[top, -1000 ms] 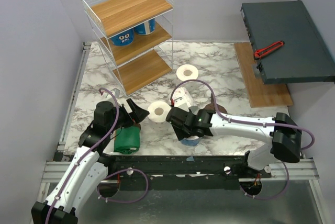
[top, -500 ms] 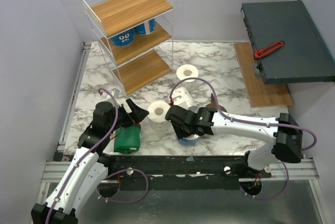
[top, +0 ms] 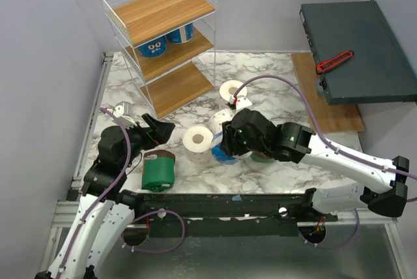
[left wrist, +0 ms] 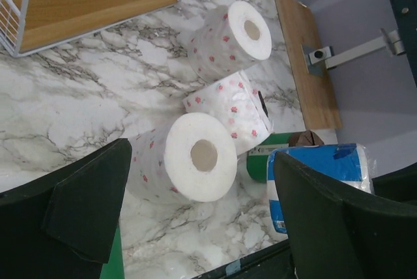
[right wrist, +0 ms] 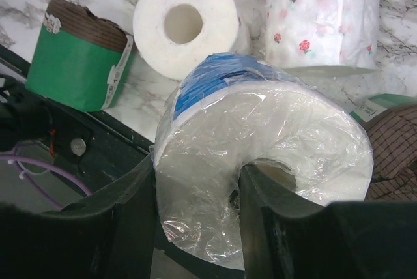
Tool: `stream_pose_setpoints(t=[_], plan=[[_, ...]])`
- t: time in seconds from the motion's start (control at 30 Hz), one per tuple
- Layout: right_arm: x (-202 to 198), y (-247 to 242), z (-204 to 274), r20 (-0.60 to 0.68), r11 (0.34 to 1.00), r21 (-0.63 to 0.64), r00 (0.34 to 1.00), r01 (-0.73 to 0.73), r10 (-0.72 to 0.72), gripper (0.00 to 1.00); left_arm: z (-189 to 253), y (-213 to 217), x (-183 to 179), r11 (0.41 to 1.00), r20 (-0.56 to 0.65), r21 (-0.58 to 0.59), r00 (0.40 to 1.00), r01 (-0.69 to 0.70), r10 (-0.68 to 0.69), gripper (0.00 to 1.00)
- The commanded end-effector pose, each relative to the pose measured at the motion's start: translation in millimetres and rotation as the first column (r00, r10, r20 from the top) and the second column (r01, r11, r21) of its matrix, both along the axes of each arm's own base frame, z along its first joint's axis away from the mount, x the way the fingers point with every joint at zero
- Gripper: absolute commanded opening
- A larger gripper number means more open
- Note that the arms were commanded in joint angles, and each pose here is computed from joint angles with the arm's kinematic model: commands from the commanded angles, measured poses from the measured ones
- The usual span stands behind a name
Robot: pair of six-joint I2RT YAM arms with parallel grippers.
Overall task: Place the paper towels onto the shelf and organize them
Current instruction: Pick up the paper towel from the center of the board.
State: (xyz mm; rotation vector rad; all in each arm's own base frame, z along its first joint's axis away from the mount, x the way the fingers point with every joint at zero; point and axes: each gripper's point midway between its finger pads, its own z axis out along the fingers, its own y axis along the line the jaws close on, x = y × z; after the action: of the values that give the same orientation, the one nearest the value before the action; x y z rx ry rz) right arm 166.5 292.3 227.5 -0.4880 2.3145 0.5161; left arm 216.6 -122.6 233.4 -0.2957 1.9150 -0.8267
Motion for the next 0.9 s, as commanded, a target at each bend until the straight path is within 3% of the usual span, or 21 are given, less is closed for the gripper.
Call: stream_pose_setpoints(t=[0.0, 0.23, 0.5, 0.87], plan=[[7.3, 10.9, 30.7, 0.014, 0.985, 0.169, 1.000, -0.021, 0.018, 0.33, 22.5, 13.2, 3.0, 0.997, 0.055, 0.029, 0.996, -0.065, 0.064, 0.93], [16.1, 9.5, 103.1, 0.128, 0.894, 0.444, 0.992, -0.064, 0.008, 0.33, 45.4, 17.3, 2.6, 0.996, 0.100, 0.028, 0.992, -0.083, 0.080, 0.93], [34.5, 7.3, 125.5, 0.178, 0.811, 0.578, 0.984, -0.094, -0.013, 0.33, 75.9, 19.6, 2.9, 0.995, 0.165, 0.000, 0.982, -0.097, 0.096, 0.94], [47.9, 4.1, 153.4, 0.240, 0.561, 0.788, 0.966, -0.253, 0.099, 0.33, 116.1, 11.3, 3.3, 0.995, 0.223, -0.074, 0.972, -0.062, 0.077, 0.94]])
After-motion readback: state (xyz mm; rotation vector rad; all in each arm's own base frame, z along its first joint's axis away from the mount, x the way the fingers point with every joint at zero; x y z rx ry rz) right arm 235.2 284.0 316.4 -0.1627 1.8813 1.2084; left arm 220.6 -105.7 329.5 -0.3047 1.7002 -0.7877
